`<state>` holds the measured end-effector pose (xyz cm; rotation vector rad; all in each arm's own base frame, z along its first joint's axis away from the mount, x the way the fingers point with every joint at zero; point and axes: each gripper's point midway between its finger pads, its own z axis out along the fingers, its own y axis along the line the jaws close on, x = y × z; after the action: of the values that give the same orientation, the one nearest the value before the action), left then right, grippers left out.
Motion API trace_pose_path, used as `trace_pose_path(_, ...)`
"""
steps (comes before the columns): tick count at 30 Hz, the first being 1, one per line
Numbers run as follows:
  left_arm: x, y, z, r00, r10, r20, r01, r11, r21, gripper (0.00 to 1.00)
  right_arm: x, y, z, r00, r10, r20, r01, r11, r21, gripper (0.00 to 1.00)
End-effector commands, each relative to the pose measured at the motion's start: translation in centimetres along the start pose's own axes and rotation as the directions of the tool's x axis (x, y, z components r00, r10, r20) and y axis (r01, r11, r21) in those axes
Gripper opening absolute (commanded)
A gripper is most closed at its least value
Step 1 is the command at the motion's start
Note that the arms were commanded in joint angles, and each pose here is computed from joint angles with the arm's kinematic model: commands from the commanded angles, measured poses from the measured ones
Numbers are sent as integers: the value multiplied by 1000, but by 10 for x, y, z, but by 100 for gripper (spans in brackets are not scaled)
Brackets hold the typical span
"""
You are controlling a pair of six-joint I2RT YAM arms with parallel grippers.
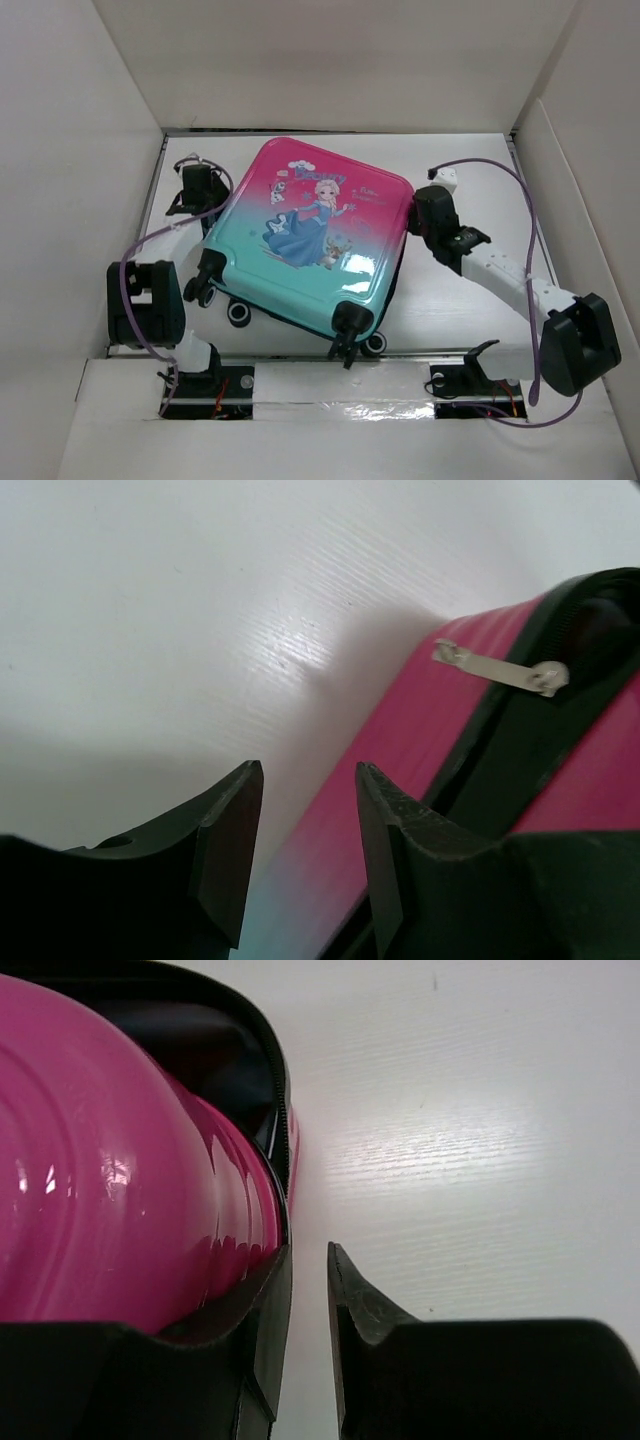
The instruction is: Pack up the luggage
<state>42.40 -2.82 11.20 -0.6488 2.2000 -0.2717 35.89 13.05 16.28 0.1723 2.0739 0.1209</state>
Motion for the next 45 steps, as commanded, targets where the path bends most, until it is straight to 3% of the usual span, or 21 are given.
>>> trace_pose_path(1,55,-57,-53,988,26,-149,15,964,267,39,-38,67,2,998,41,55,-27,972,-232,28)
trace_pose_path(7,83,-56,-94,990,-35,-135,84,924,374,39,-34,132,43,997,-56,-53,30,918,-395,26)
trace_pose_path(8,93,-47,-94,989,-46,-139,95,925,367,39,-72,155,41,999,-37,1,33,895,-444,26)
trace_pose_path(10,89,-48,-110,992,-85,-97,117,907,404,39,-59,185,63,992,-106,-73,55,861,-505,26)
trace_pose_path(12,96,-42,-115,991,-105,-84,130,905,405,40,-125,224,58,995,-94,12,84,817,-570,26)
trace_pose_path(13,92,-43,-123,991,-118,-60,133,895,426,40,-90,229,80,980,-165,-107,74,812,-579,26)
trace_pose_path(14,97,-38,-123,991,-122,-58,135,895,425,40,-103,234,82,981,-168,-102,75,803,-591,27)
trace_pose_path(15,97,-38,-125,991,-128,-51,137,890,434,40,-144,243,69,989,-144,-27,97,780,-618,28)
trace_pose_path(18,99,-33,-128,991,-131,-29,130,889,440,40,-152,210,72,988,-142,-51,89,822,-563,41)
trace_pose_path(19,98,-32,-128,991,-132,-21,128,889,440,40,-168,195,74,995,-101,-5,82,833,-548,53)
trace_pose_path(20,97,-31,-126,991,-137,-6,126,889,440,40,-202,184,39,996,-47,78,83,826,-557,59)
trace_pose_path(23,89,-33,-125,985,-168,30,136,882,451,40,-189,139,28,995,5,98,47,854,-517,70)
trace_pose_path(24,87,-35,-125,983,-180,37,143,876,461,40,-211,132,-12,983,46,177,57,846,-530,70)
trace_pose_path(26,81,-42,-125,976,-211,49,160,853,496,40,-179,98,-16,986,56,155,20,891,-454,55)
trace_pose_path(28,79,-45,-122,967,-254,38,199,836,512,40,-194,80,-71,952,147,268,-13,895,-447,32)
trace_pose_path(29,73,-49,-123,960,-273,58,201,822,533,40,-155,64,-64,963,148,224,-48,915,-400,15)
trace_pose_path(31,70,-48,-120,955,-288,70,210,824,527,40,-140,46,-108,941,217,258,-102,913,-395,5)
trace_pose_path(32,66,-46,-119,950,-300,86,215,828,518,40,-101,17,-95,947,219,235,-150,949,-277,0)
trace_pose_path(37,67,-39,-121,935,-335,114,227,816,531,31,-22,-83,-105,896,355,265,-374,927,22,0)
trace_pose_path(42,65,-29,-125,933,-322,160,205,842,499,5,-16,-120,-105,873,390,291,-435,894,105,0)
trace_pose_path(45,45,-20,-139,891,-377,253,216,842,494,0,-21,-130,-111,881,383,276,-432,891,140,0)
